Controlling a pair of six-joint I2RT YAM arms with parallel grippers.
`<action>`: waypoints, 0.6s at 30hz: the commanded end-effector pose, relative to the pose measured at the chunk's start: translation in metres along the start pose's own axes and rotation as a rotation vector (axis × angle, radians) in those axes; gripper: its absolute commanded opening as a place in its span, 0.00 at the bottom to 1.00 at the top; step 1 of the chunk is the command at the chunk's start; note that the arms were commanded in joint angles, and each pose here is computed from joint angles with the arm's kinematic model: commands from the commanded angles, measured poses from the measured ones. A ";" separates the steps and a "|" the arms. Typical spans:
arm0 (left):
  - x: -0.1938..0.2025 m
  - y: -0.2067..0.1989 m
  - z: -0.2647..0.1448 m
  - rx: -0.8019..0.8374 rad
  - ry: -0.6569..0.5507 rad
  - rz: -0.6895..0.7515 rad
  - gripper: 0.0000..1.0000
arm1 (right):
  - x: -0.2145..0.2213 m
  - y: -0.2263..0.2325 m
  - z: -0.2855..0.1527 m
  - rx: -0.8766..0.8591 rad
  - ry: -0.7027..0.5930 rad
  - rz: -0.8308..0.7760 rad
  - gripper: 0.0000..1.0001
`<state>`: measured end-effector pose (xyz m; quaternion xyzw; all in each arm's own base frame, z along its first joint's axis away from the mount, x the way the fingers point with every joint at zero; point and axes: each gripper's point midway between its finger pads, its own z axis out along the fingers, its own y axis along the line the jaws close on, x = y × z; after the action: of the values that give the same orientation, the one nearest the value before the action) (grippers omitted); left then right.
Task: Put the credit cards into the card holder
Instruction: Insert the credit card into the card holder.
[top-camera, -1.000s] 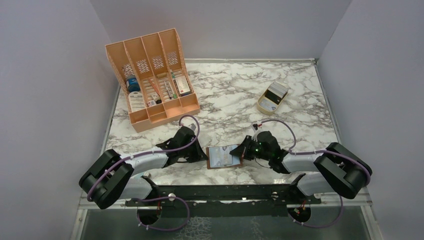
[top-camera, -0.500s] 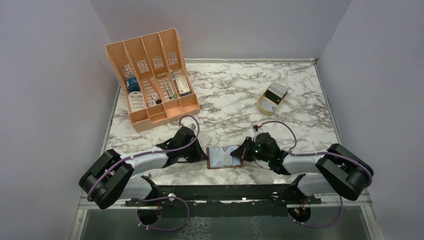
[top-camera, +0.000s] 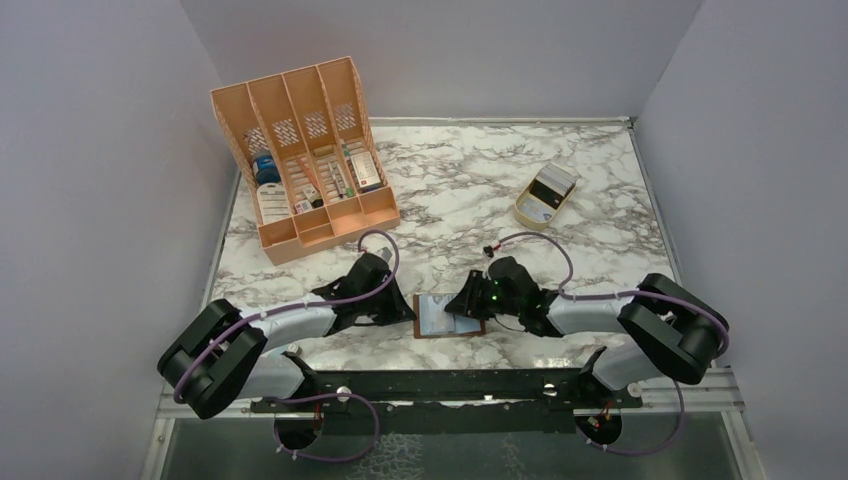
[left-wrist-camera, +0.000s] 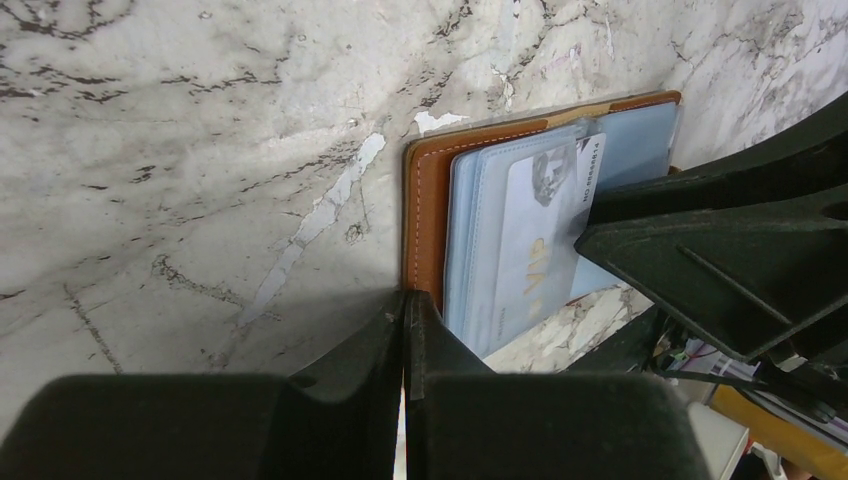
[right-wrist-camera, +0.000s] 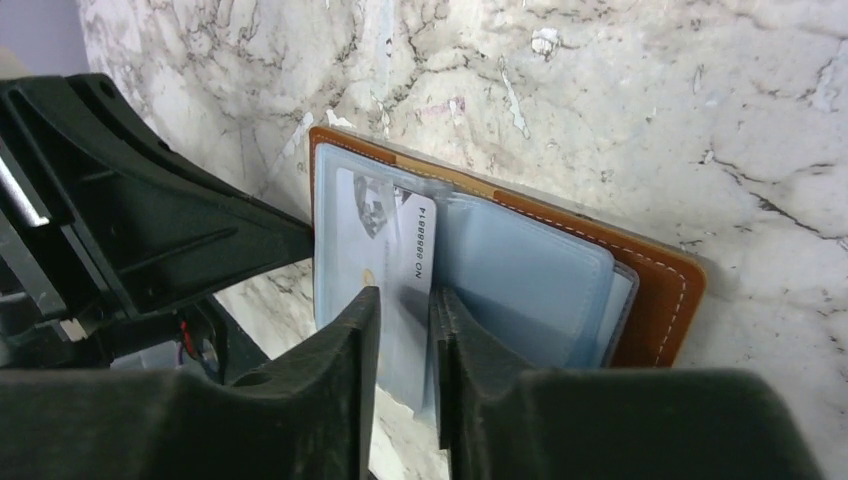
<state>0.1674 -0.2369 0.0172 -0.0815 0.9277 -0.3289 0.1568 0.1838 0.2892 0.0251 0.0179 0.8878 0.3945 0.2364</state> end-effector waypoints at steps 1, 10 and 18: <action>0.007 0.001 -0.005 -0.004 0.018 0.009 0.06 | -0.005 -0.018 -0.005 0.145 -0.008 -0.060 0.29; 0.006 -0.009 -0.008 0.073 -0.013 0.007 0.06 | -0.006 0.005 -0.014 0.027 -0.022 -0.107 0.48; 0.010 -0.005 -0.003 0.076 0.009 0.007 0.06 | 0.004 0.010 -0.001 0.024 0.034 -0.097 0.44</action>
<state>0.1608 -0.2349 0.0196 -0.0803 0.9217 -0.3425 0.1632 0.1826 0.2879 0.0327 -0.0170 0.8956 0.3662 0.2518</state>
